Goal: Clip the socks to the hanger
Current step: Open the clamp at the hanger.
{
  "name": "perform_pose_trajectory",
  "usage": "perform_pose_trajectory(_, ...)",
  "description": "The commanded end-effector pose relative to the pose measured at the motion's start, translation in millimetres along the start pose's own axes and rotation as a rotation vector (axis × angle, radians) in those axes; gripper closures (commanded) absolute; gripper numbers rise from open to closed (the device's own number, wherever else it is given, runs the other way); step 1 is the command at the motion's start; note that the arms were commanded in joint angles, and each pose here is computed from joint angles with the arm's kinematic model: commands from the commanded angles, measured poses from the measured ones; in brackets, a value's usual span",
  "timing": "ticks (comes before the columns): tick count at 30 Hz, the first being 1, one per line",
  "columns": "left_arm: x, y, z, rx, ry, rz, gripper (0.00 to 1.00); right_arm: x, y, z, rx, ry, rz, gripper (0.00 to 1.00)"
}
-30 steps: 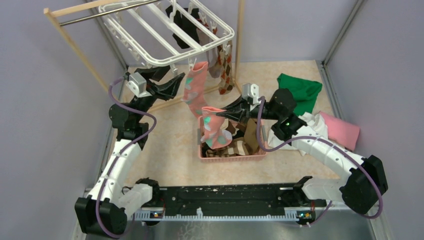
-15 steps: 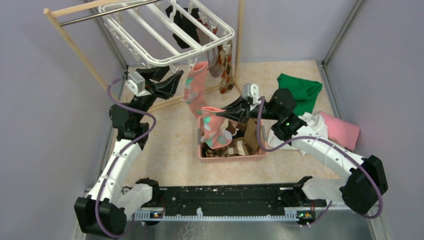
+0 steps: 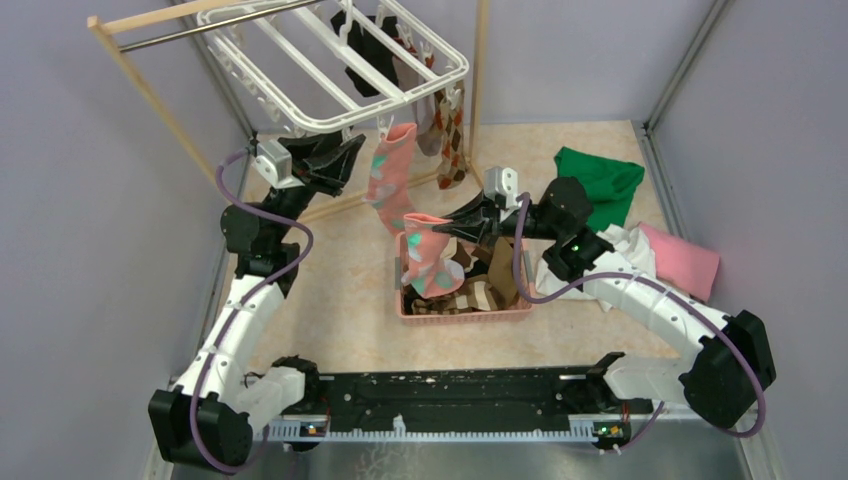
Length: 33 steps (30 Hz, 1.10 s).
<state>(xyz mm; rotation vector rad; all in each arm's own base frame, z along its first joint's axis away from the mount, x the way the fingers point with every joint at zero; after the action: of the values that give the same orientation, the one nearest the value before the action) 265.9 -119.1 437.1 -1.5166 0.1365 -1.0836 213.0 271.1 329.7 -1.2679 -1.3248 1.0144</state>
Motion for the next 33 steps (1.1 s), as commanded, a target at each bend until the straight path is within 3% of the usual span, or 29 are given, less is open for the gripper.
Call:
perform_pose_trajectory(1,8,-22,-2,0.026,0.016,-0.07,0.68,-1,-14,-1,-0.044,-0.008,-0.038,1.0)
perform_pose_trajectory(8,8,-25,-3,0.011,0.011,-0.078,0.86,0,-16,-3,-0.043,-0.001,-0.04,1.0)
perform_pose_trajectory(33,5,-27,-6,-0.052,-0.006,-0.088,0.87,82,-59,-55,0.053,0.159,-0.073,1.0)
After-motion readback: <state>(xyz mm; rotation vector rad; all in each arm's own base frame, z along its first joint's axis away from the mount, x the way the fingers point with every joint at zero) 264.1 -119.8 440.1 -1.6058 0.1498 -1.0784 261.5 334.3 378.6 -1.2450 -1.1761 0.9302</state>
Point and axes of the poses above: each gripper's point midway between its finger pads, its own x axis out along the fingers, its own z axis along the line the jaws close on, y = z × x, the point moved 6 cm from there along -x, back along the fingers, and after that the axes turned 2 degrees about x, right-handed, at the moved point
